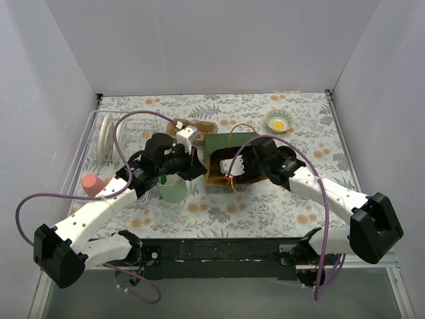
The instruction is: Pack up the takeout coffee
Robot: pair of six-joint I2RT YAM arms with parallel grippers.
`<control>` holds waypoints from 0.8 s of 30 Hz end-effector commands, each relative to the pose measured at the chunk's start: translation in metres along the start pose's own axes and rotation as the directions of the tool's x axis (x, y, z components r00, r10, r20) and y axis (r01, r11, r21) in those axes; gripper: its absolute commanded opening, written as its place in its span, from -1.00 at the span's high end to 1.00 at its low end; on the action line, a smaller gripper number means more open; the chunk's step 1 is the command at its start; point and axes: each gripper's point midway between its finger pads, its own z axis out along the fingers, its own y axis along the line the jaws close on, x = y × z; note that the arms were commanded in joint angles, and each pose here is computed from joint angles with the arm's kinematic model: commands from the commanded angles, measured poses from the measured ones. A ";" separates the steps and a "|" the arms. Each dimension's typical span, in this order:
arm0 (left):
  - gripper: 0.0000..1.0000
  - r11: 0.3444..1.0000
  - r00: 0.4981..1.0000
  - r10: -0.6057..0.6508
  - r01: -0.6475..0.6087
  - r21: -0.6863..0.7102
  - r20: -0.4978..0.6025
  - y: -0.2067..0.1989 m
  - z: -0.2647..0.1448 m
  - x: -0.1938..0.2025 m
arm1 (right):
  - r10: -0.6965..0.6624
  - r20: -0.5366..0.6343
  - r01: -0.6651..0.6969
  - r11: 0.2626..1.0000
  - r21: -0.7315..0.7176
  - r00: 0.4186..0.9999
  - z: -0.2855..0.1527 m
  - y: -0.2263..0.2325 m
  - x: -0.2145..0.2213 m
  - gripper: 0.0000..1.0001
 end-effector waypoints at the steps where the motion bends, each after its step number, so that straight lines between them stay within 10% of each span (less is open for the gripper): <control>1: 1.00 0.999 0.999 0.018 -0.019 0.034 0.051 -0.012 -0.006 -0.021 | -0.035 -0.020 0.037 0.993 0.112 0.999 -0.016 -0.027 0.001 0.61; 24: 1.00 0.998 0.999 -0.003 0.001 0.059 0.040 -0.015 -0.003 -0.016 | -0.044 0.005 0.043 0.985 0.167 0.999 0.002 -0.027 0.001 0.63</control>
